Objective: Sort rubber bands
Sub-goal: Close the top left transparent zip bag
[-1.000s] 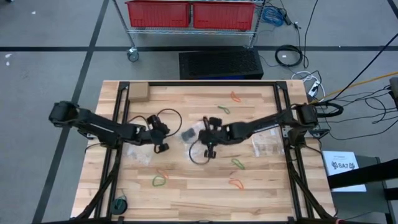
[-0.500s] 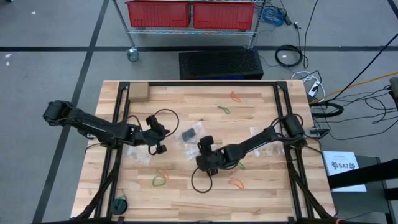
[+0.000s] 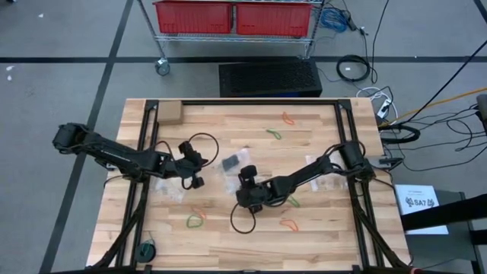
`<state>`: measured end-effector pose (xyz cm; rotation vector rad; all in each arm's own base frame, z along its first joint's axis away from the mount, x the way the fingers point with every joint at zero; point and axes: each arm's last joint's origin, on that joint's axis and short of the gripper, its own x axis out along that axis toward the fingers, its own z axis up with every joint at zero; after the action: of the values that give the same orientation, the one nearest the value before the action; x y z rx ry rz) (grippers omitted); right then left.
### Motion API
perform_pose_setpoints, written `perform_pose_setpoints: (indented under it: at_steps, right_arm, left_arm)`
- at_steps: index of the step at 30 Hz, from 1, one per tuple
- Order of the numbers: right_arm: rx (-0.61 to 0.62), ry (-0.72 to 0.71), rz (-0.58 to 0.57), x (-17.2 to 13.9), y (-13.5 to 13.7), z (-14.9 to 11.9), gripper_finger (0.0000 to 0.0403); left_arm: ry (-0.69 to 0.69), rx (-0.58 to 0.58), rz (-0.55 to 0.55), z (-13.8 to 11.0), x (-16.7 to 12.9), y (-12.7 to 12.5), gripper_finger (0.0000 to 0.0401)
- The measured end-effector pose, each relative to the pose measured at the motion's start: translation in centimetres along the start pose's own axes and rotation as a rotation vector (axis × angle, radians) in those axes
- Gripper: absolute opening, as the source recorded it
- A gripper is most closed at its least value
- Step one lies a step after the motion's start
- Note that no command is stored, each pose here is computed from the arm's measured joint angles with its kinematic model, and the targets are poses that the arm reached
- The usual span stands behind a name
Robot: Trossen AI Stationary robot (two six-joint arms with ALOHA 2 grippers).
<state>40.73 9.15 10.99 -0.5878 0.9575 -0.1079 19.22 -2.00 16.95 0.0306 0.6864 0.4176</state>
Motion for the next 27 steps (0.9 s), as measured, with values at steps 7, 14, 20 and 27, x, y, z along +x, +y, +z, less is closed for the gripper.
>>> perform_pose_setpoints:
  at_steps: [7, 14, 20, 27]
  right_arm:
    - [0.035, -0.025, -0.015, -3.1, -2.2, 2.8, 0.0001]
    - [0.155, -0.072, -0.018, -7.9, -5.6, 3.7, 0.0]
    - [0.248, -0.098, -0.042, -11.1, -8.2, 3.5, 0.0]
    - [0.27, -0.116, -0.069, -12.0, -9.1, 3.5, 0.0]
  left_arm:
    - [-0.037, 0.044, -0.119, 0.6, 0.0, -0.5, 0.0003]
    - [-0.132, 0.081, -0.183, 1.8, -0.4, -0.7, 0.0019]
    - [-0.222, 0.069, -0.273, 3.3, -1.3, -0.8, 0.0075]
    - [-0.334, 0.019, -0.432, 4.5, -1.9, -1.3, 0.0139]
